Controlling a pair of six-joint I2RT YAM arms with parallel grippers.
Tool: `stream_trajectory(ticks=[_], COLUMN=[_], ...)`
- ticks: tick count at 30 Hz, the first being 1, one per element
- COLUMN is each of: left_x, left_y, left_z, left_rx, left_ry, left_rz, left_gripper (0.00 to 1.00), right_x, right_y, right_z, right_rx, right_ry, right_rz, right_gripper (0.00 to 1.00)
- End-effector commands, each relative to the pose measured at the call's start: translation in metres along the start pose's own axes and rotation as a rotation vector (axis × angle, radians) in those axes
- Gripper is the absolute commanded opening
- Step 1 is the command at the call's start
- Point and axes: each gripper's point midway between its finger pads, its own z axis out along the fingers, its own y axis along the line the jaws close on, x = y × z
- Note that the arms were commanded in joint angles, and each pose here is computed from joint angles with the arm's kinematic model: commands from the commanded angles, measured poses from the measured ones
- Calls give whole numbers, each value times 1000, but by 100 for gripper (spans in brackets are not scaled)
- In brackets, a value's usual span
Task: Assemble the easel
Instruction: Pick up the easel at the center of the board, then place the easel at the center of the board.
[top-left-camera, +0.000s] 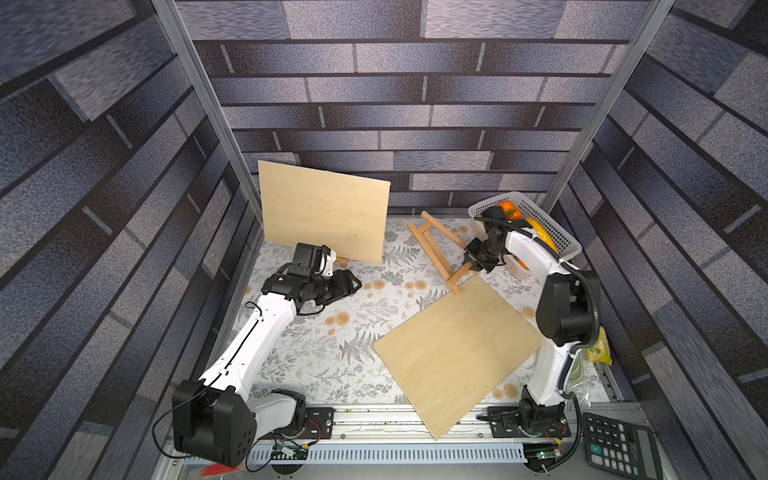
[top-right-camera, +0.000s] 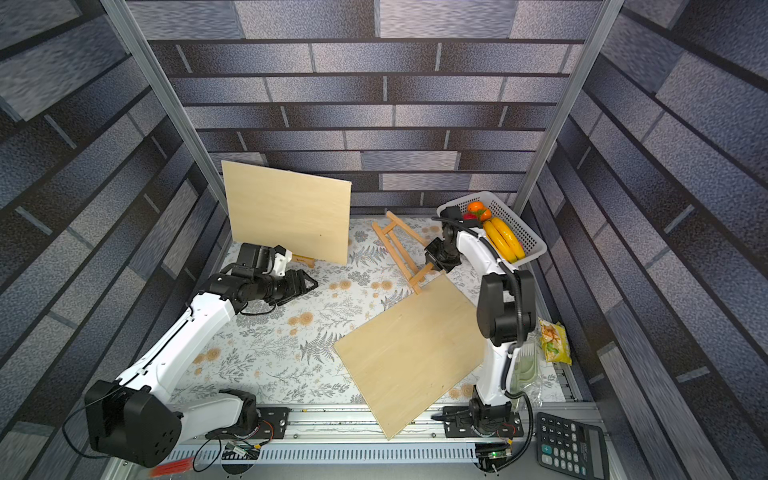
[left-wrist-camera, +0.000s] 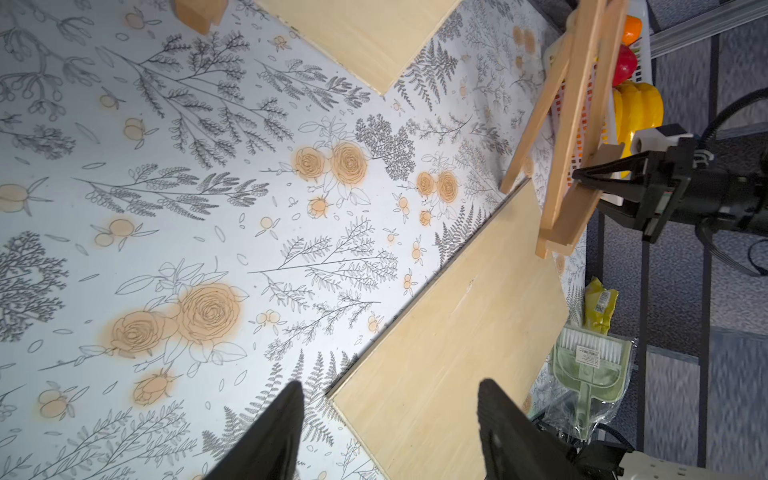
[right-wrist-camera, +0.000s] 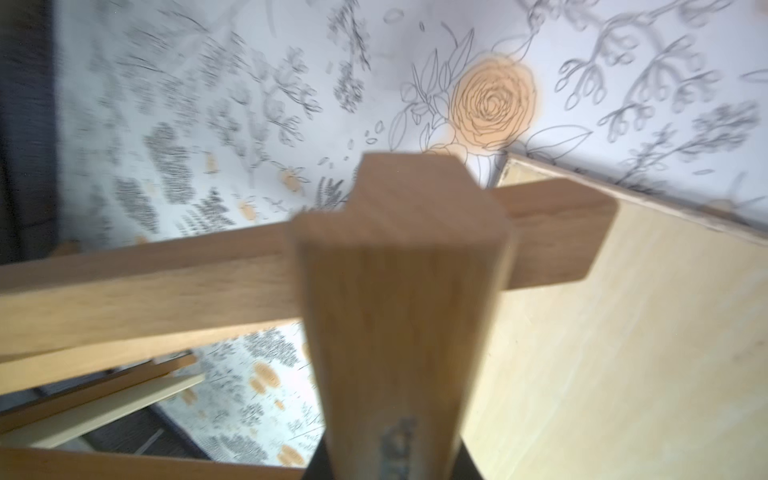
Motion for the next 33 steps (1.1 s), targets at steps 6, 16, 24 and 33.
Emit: stream_trajectory(ticks=[6,16,24,33], left_x=[-31,-41,-32,1], left_y=[-83,-95,-51,33], left_z=[4,22,6,-80], left_rx=[188,65,-106,-380], left_ry=[-156,-234,-271,-400], left_rz=[193,278,280,84], left_gripper=[79,100,100,100], right_x=[58,136,200,253], right_y=[66,58,60,79], right_z=[-72,-107,-81,-30], right_rx=[-472,-583,-560,-526], right_ry=[128,265,418,519], right_rz=[-164,-227,-289,-348], right_gripper=[0,0,0,0])
